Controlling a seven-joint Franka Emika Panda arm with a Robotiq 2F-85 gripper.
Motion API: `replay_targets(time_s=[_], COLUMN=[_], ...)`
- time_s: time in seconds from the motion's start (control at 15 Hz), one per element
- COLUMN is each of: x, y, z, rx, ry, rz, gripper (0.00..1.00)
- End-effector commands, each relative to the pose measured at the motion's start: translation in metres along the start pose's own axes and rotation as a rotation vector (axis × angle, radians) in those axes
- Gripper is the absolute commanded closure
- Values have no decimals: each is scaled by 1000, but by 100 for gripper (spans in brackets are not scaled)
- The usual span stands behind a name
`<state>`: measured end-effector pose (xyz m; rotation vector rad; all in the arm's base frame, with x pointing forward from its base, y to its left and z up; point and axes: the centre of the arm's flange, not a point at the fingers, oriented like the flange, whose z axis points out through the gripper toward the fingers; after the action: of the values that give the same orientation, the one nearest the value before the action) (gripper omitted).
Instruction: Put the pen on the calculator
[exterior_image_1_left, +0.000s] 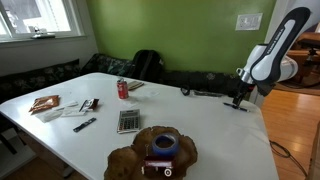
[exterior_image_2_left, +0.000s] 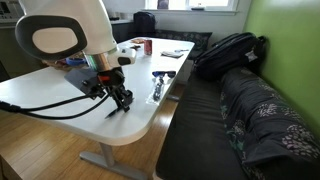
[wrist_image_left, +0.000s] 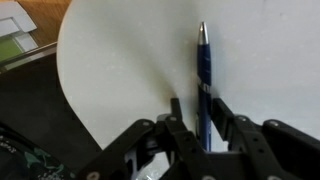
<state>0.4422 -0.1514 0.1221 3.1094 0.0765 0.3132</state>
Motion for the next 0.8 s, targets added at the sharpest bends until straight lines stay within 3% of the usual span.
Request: replay_targets(time_s=[0.0, 0.07, 0.33, 0.6, 0.67, 0.73], x=[-4, -2, 4, 12, 23, 34], y=[1, 0, -5, -40, -57, -54], z=[-18, -21, -45, -98, -99, -59], rx=[25, 33, 54, 164, 171, 122], ry=[20, 22, 65, 257, 251, 229], rz=[-15, -11, 16, -78, -79, -60], gripper=[92, 99, 97, 97, 97, 97])
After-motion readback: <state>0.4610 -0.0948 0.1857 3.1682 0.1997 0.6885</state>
